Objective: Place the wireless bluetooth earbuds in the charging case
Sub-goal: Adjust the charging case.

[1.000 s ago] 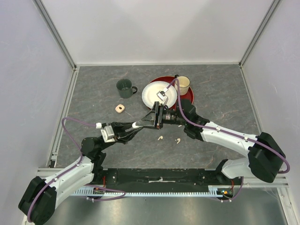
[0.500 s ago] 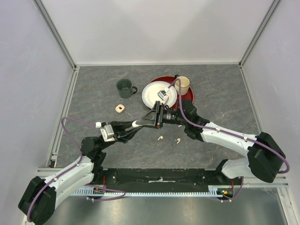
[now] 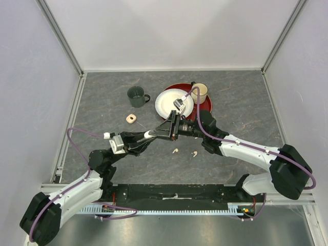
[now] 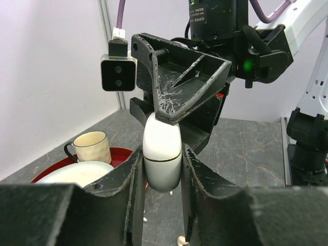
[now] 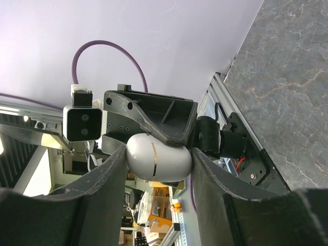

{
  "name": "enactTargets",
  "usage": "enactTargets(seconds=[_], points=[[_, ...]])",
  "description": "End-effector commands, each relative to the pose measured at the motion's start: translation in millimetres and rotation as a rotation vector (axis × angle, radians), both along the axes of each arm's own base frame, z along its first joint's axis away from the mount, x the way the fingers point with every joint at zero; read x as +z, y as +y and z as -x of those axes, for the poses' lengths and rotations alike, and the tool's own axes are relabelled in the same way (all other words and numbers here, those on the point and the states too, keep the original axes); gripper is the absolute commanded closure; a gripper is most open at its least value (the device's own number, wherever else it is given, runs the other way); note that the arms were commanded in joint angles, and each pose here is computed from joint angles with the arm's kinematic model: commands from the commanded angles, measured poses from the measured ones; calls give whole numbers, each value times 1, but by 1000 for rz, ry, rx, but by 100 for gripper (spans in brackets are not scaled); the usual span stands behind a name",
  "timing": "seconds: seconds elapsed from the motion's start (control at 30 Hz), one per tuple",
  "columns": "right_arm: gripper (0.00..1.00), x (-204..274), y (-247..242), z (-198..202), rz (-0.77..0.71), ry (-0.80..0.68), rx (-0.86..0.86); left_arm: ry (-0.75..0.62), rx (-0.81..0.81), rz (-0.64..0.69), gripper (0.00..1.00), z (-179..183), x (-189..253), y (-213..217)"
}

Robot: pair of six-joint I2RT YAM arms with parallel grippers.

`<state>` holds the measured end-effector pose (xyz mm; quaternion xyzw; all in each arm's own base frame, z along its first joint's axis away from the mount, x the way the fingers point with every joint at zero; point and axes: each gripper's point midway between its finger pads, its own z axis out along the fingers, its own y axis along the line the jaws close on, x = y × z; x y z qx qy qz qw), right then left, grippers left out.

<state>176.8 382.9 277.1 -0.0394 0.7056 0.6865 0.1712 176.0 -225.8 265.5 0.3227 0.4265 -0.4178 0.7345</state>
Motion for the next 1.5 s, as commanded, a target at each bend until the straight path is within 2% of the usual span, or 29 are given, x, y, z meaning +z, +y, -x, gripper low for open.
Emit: enactTargets(seconds=[0.0,0.33,0.47,1.17,1.27,1.37,1.47], points=[[88,16,-1,7,-72,-32,29,-5,63,80,65,-11,23,8],[96,18,-2,9,-79,-30,28,15,51,91,63,-12,23,7],[100,20,-3,8,-83,-31,25,12,51,89,58,-12,23,7],[100,16,-2,8,-79,-22,20,22,55,118,55,-13,27,8],[100,14,-2,8,-78,-22,20,15,53,123,61,-13,29,8],[100,14,-2,8,-78,-21,20,5,40,116,85,-10,29,7],[100,13,-2,7,-77,-19,20,2,43,116,92,-11,29,7]])
